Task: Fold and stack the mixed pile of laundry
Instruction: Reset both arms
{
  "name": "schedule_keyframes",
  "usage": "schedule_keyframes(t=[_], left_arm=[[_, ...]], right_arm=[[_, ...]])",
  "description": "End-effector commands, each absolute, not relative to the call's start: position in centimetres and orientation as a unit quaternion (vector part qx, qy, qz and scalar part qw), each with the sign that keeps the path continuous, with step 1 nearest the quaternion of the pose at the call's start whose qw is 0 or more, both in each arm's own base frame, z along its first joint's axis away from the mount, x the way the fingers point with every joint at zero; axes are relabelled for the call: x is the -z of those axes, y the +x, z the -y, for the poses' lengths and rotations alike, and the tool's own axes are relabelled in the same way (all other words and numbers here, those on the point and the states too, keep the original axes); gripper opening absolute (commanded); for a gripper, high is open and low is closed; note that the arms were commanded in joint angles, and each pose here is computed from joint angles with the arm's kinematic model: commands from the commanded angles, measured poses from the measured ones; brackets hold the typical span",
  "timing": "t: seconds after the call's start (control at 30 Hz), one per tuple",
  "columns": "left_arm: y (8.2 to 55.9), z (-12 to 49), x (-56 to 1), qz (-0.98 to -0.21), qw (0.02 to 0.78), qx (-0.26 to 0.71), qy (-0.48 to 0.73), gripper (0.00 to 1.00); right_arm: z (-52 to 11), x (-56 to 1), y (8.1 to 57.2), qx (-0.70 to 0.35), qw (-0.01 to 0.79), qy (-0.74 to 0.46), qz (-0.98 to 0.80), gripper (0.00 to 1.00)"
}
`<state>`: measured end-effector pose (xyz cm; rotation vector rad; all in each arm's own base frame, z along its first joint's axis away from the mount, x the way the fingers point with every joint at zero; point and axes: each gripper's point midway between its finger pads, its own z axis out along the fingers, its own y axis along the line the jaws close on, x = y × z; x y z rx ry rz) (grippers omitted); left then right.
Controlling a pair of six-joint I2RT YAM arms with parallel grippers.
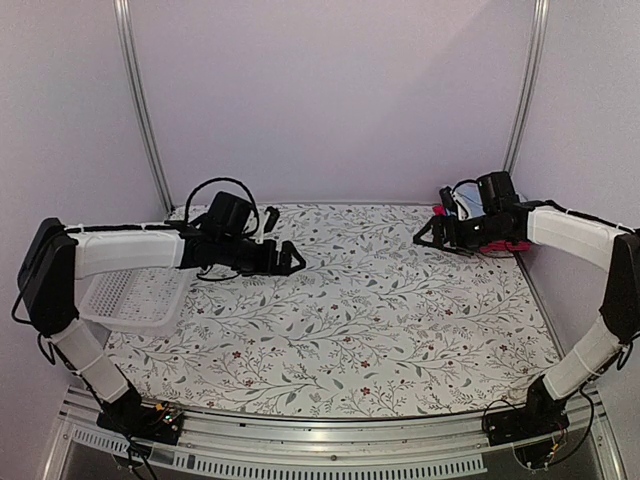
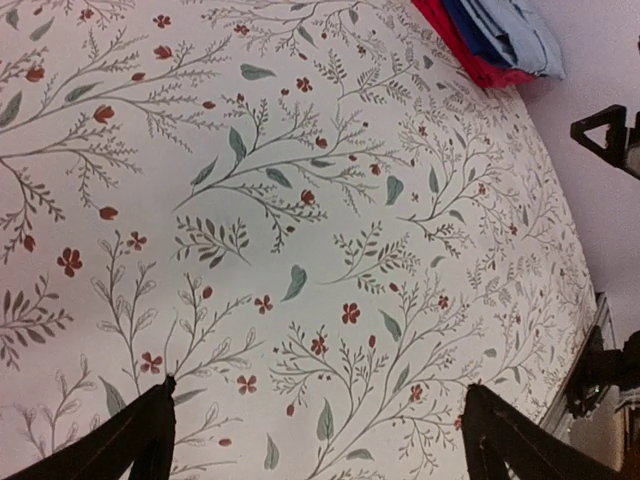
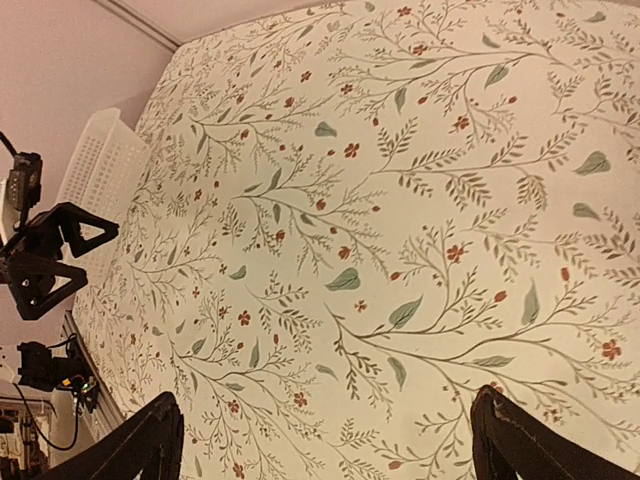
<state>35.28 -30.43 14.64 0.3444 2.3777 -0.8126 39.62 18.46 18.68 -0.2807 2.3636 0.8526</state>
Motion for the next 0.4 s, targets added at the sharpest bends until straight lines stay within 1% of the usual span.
schedule_keyframes(t=[0.0, 0.1, 0.17, 0.3, 0.37], left_arm=[[31.5, 30.9, -13.3, -0.896, 0.289, 0.314, 0.125, 1.00], [29.5, 30.0, -11.4, -0.904, 0.283, 0.304, 0.105, 1.00], [28.7, 29.4, -10.5, -0.907, 0.281, 0.299, 0.091, 1.00], [27.7, 28.6, -10.2, -0.906, 0.293, 0.296, 0.080, 1.00], [28.2, 29.0, -11.8, -0.893, 0.315, 0.312, 0.078, 1.00]], right_arm=[[-21.0, -15.8, 32.9, -0.383, 0.269, -0.118, -0.876, 0.99], [-21.7, -13.0, 29.4, -0.385, 0.244, -0.120, -0.882, 0.99], [-21.9, -12.5, 28.0, -0.385, 0.249, -0.123, -0.880, 0.99], [-21.2, -12.7, 27.5, -0.376, 0.270, -0.115, -0.879, 0.99], [-21.2, -13.7, 27.6, -0.378, 0.284, -0.118, -0.873, 0.99]])
